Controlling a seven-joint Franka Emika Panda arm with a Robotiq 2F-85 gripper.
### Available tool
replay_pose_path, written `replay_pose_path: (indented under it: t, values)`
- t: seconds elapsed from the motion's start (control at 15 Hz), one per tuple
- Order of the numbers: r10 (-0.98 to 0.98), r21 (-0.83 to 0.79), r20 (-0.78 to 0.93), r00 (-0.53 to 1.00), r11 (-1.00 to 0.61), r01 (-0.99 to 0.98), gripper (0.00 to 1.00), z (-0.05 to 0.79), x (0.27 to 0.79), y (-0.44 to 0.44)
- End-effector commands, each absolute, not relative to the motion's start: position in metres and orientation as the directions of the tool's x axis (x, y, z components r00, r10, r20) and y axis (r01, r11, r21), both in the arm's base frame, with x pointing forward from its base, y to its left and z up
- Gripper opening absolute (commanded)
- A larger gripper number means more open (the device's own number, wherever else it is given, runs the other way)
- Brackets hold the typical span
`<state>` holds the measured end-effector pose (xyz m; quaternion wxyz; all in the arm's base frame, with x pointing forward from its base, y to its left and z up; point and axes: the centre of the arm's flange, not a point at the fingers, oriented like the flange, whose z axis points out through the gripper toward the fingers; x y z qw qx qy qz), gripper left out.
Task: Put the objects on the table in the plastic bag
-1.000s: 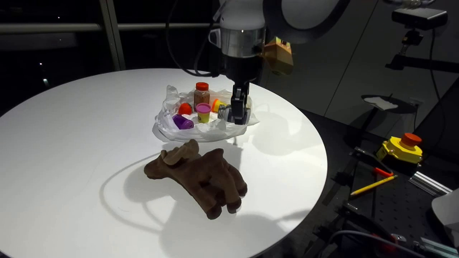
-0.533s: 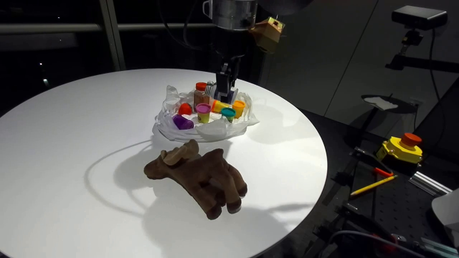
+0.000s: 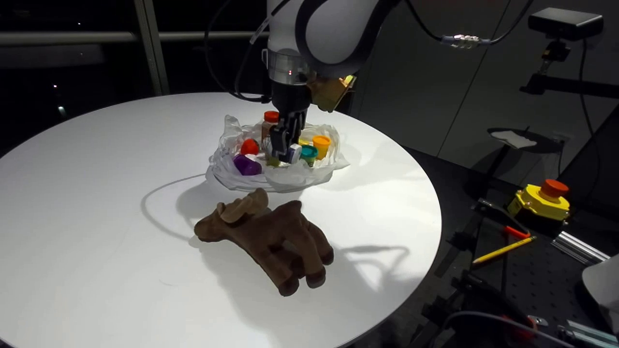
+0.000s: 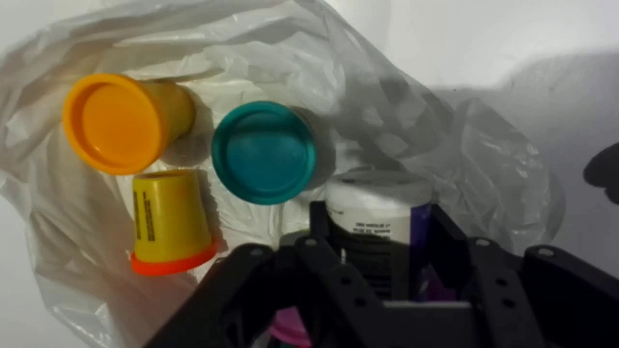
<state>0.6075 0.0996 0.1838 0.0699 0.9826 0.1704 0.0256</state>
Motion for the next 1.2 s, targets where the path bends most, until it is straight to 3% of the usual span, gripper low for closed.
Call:
replay_pose_path:
  t: [0.0,0.33,0.6,0.67,0.8,1.0,1.13]
  values:
    - [0.325,0.119,0.110,0.939,-0.943,0.312,0.21,0.197,0.631,0.114]
    - [0.321,0.114,0.150,0.935,-0.945,0.306,0.21,0.192,0.648,0.117]
    - [0.295,0.080,0.087,0.951,-0.954,0.289,0.23,0.171,0.654,0.111]
    - [0.290,0.077,0.090,0.953,-0.956,0.284,0.71,0.172,0.654,0.111]
    - [0.282,0.080,0.096,0.955,-0.958,0.275,0.78,0.178,0.656,0.111]
    - [0.280,0.100,0.135,0.950,-0.958,0.268,1.00,0.197,0.657,0.113]
    - [0.277,0.109,0.171,0.945,-0.959,0.262,1.00,0.212,0.659,0.116]
